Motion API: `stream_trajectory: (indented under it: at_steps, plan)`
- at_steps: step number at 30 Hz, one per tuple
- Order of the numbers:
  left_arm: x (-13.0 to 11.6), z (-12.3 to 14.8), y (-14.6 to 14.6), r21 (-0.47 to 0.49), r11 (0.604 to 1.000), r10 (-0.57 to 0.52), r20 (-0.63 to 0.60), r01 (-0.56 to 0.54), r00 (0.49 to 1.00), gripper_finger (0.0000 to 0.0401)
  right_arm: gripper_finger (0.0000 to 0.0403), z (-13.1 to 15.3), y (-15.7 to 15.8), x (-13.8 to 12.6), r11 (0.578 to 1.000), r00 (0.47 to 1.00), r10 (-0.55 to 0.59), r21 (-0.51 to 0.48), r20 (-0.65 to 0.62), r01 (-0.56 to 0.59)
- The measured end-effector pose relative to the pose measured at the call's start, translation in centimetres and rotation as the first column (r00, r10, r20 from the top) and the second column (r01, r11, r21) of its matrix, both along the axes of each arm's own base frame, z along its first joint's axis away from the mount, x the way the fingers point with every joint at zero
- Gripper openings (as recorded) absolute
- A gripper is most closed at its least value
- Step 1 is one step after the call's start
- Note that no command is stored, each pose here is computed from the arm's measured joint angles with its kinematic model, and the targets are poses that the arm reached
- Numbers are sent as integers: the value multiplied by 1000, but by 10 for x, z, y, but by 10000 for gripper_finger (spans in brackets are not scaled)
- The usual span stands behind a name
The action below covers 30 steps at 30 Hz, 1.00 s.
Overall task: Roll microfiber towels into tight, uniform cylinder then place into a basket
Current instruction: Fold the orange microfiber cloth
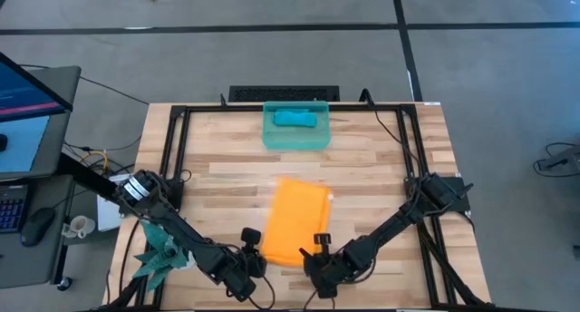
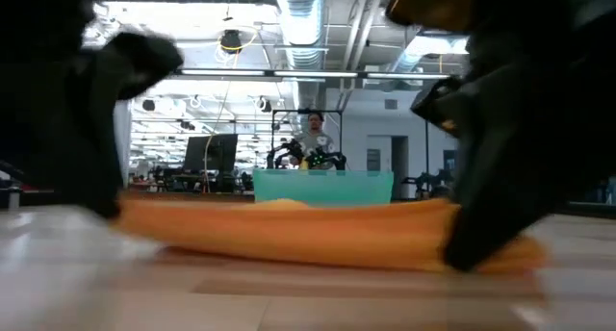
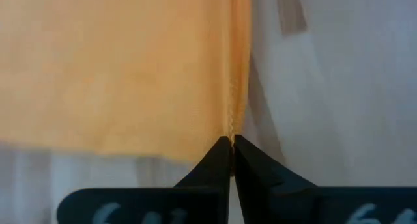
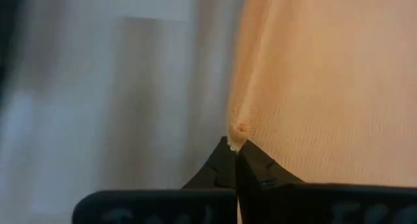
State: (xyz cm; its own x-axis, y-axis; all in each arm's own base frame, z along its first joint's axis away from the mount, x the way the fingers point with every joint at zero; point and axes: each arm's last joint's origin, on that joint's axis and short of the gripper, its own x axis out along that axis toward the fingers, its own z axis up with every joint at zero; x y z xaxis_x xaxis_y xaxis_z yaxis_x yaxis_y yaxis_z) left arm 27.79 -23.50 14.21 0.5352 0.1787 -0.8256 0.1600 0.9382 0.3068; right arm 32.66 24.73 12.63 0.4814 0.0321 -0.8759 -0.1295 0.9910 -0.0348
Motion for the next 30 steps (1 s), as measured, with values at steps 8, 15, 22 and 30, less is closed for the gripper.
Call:
stream_trajectory:
  at_steps: [8,15,22,30]
  plan:
    - [-6,37,-20,-13,1000,12,-5,-13,1000,1,12,25,24,3,998,997,40,44,65,-43]
    - [-12,70,-38,-40,998,41,10,-41,999,0,13,57,45,7,992,988,64,100,138,-79]
    - [-14,99,-42,-87,985,152,32,-149,988,0,5,88,56,9,990,985,67,112,158,-85]
    - [3,97,-13,5,961,276,84,-278,957,0,11,80,27,5,987,988,-152,-50,39,154]
